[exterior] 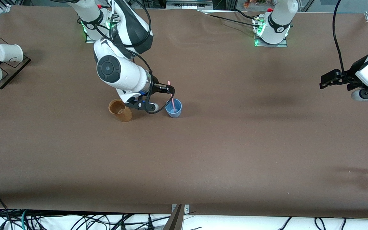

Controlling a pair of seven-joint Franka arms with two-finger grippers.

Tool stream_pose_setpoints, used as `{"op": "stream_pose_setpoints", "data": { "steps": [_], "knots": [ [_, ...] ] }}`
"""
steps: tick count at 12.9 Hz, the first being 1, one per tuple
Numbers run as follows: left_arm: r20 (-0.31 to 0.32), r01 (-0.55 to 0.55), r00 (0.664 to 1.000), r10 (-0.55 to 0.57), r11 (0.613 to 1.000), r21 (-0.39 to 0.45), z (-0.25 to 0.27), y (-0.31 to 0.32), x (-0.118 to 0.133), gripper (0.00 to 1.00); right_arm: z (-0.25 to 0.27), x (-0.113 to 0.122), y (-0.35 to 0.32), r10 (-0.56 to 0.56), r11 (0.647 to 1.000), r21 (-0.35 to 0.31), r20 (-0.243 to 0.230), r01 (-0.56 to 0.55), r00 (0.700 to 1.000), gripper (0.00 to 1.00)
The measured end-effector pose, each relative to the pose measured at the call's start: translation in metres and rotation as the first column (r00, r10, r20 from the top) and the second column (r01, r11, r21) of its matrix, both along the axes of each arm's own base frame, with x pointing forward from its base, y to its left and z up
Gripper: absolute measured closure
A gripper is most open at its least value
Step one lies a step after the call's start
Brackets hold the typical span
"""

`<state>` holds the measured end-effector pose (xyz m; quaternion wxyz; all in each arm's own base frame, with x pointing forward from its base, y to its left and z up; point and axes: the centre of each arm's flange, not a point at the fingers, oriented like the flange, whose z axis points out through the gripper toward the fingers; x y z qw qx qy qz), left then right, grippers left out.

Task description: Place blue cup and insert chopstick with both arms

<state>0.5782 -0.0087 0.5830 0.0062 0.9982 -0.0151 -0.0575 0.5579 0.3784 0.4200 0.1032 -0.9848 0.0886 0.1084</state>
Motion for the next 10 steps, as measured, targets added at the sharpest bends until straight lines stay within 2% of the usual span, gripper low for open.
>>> {"op": "stream_pose_setpoints", "data": {
  "steps": [1,3,6,8,10],
  "knots": [
    [0.000,0.000,1.000,0.000,1.000,0.000,0.000,0.000,0.000,0.00,0.013,0.009,-0.018,0.039,0.998,-0.046,0.038,-0.037,0.999,0.00],
    [0.000,0.000,1.000,0.000,1.000,0.000,0.000,0.000,0.000,0.00,0.041,0.028,-0.069,0.119,0.989,-0.102,0.080,-0.111,0.990,0.00],
    [0.000,0.000,1.000,0.000,1.000,0.000,0.000,0.000,0.000,0.00,0.081,0.046,-0.171,0.164,0.979,-0.133,0.078,-0.153,0.983,0.00],
    [0.000,0.001,1.000,-0.001,1.000,0.000,0.000,-0.001,0.000,0.00,0.105,0.050,-0.227,0.159,0.981,-0.131,0.097,-0.146,0.983,0.00],
    [0.000,0.001,1.000,-0.001,1.000,0.000,0.000,-0.001,0.000,0.00,0.118,0.047,-0.280,0.228,0.964,-0.167,0.111,-0.208,0.967,0.00]
  ]
}}
